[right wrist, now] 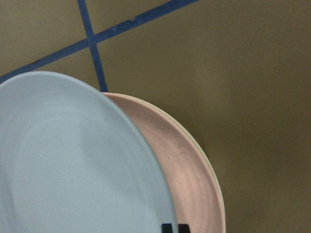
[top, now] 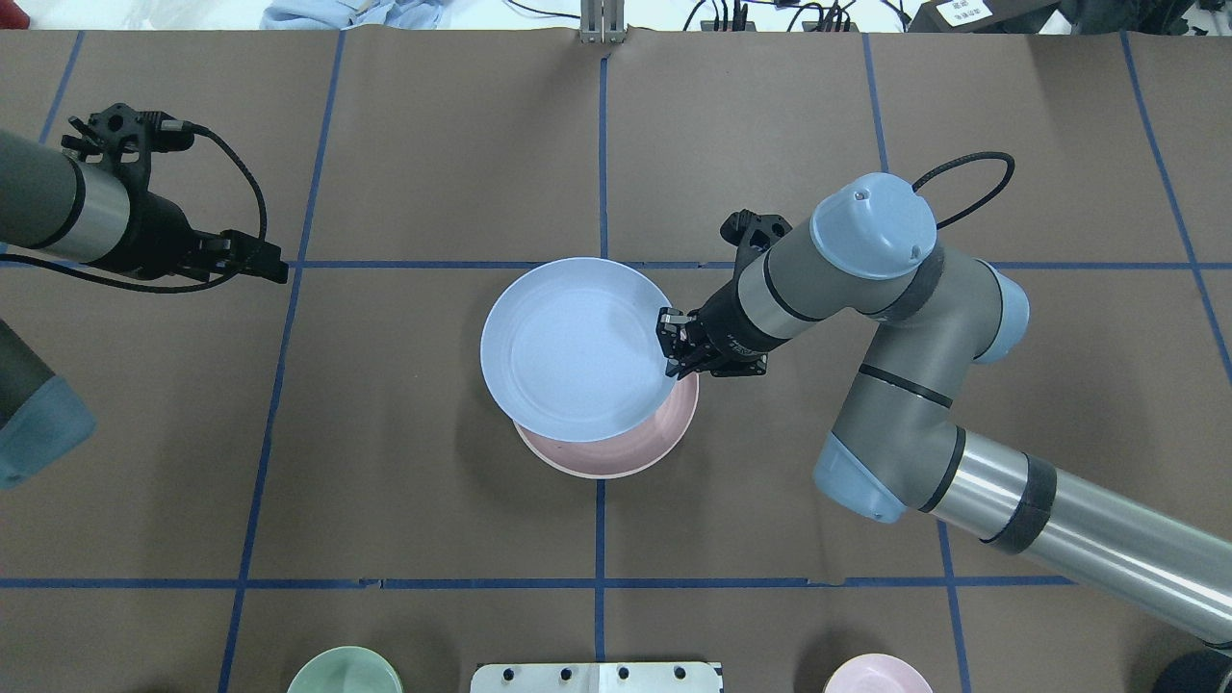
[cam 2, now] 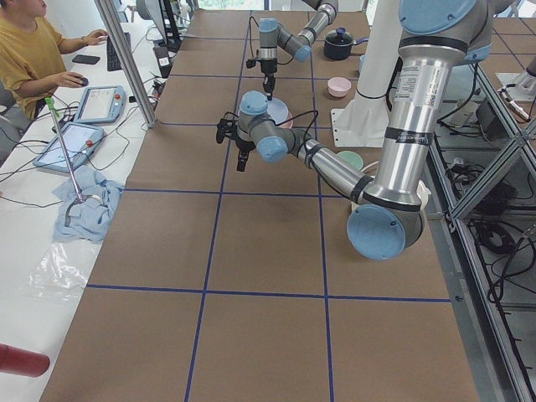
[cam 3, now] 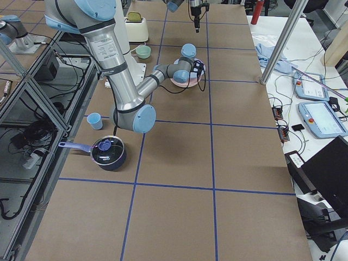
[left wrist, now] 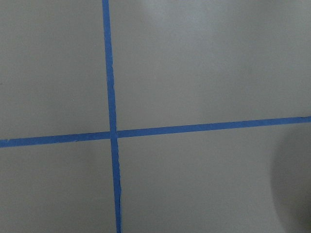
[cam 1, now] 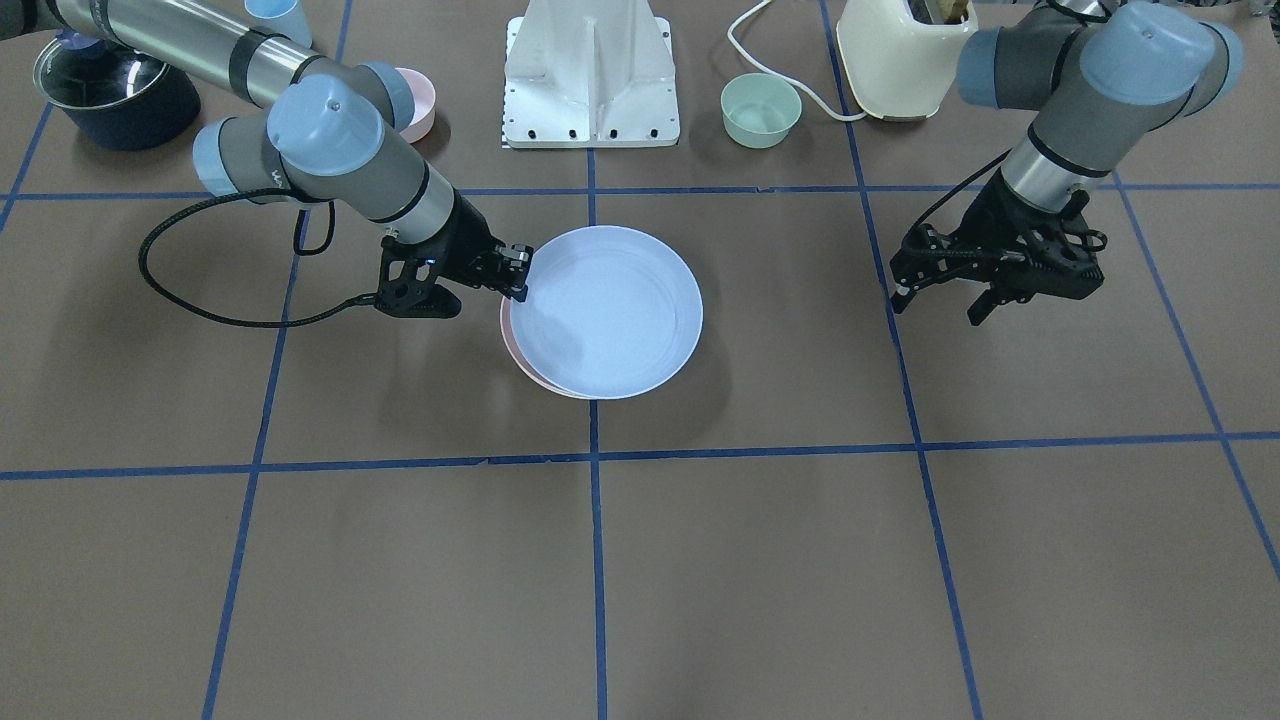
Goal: Stack three plates with pink and blue
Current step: 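Lower the light blue plate onto the pink plate and open the right gripper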
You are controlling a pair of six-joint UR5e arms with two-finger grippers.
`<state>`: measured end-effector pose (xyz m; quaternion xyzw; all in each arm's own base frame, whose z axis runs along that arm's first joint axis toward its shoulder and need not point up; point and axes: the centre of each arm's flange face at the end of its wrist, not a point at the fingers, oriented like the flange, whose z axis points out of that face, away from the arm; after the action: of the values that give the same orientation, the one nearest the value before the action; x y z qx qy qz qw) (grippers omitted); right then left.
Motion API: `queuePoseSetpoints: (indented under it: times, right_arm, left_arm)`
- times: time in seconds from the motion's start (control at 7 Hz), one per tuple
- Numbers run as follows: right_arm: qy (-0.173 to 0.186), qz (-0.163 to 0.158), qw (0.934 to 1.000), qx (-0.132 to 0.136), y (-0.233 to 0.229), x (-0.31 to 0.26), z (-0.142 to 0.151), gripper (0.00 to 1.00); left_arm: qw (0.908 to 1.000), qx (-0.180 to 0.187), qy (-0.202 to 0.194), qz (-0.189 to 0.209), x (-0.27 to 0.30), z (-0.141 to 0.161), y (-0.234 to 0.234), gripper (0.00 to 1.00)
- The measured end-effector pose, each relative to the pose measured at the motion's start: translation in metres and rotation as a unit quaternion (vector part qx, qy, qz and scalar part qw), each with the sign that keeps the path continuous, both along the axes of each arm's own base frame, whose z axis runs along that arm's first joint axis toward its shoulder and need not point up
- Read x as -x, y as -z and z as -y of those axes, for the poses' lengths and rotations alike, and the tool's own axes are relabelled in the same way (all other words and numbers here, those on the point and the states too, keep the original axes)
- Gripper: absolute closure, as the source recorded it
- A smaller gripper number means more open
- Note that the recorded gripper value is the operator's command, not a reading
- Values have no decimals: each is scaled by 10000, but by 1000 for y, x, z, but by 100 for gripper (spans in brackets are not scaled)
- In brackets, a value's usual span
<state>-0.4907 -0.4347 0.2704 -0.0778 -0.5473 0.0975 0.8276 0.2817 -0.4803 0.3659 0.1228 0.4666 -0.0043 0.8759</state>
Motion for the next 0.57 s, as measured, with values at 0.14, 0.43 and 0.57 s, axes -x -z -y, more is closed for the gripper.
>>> queuePoseSetpoints:
  times: [0.14, 0.43, 0.57]
  right_arm:
    - [30, -37, 10000, 21, -5, 2, -4, 100]
    - [103, -82, 9999, 22, -10, 12, -15, 100]
    - [112, -88, 9999, 12, -10, 14, -18, 100]
  left_arm:
    - [10000, 4, 0, -4, 0, 0, 0, 0]
    - [10000, 10, 5, -5, 0, 0, 0, 0]
    - [10000, 13, 4, -3, 0, 0, 0, 0]
